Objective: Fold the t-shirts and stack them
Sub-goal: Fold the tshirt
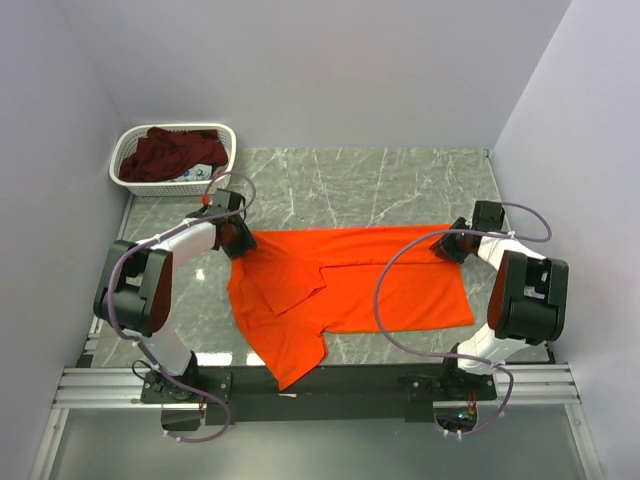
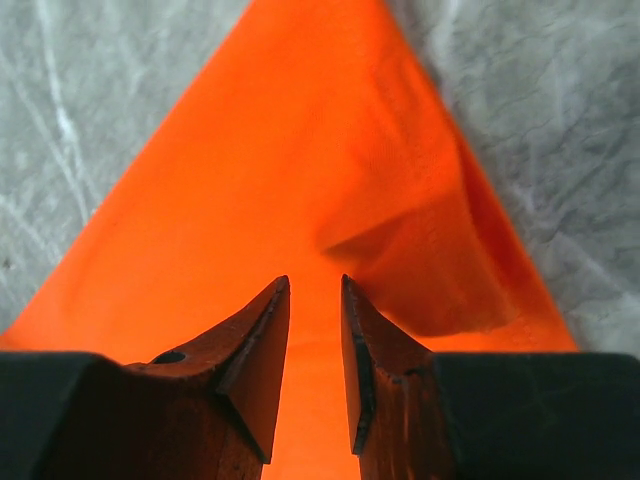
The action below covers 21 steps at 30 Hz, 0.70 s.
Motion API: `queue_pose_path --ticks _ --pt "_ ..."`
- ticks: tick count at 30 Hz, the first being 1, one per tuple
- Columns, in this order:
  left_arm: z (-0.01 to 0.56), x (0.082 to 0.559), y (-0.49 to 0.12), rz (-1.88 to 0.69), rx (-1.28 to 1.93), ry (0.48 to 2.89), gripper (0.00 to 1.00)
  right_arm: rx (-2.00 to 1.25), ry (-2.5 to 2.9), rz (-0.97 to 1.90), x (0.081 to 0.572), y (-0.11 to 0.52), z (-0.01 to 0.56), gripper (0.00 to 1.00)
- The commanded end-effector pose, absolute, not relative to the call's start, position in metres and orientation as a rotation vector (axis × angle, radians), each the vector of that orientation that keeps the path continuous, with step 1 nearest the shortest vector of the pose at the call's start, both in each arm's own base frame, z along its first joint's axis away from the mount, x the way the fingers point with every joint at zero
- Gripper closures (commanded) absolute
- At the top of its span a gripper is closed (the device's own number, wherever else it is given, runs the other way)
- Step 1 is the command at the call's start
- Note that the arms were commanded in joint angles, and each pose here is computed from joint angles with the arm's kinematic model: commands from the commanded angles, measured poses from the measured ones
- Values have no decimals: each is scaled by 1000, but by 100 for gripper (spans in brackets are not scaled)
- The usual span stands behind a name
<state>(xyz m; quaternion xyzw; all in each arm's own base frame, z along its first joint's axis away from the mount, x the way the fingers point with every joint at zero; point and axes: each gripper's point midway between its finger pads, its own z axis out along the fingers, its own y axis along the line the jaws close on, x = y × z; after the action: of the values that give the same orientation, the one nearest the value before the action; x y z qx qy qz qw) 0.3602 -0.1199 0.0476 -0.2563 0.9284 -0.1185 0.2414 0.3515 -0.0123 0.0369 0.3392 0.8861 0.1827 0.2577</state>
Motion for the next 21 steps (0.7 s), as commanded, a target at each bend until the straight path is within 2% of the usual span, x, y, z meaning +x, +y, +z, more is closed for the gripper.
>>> queue_pose_path --ticks 1,6,10,21 --pt "33 359 -109 -300 -802 2521 61 974 2377 418 353 -29 26 66" --pt "12 335 -66 -217 -1004 2494 64 1067 2360 354 340 -48 17 66" --pt "18 333 -56 -225 -1030 2472 61 1100 2348 319 335 -58 16 66" --pt "89 367 -59 -294 -915 2355 33 893 2274 350 361 -50 74 64"
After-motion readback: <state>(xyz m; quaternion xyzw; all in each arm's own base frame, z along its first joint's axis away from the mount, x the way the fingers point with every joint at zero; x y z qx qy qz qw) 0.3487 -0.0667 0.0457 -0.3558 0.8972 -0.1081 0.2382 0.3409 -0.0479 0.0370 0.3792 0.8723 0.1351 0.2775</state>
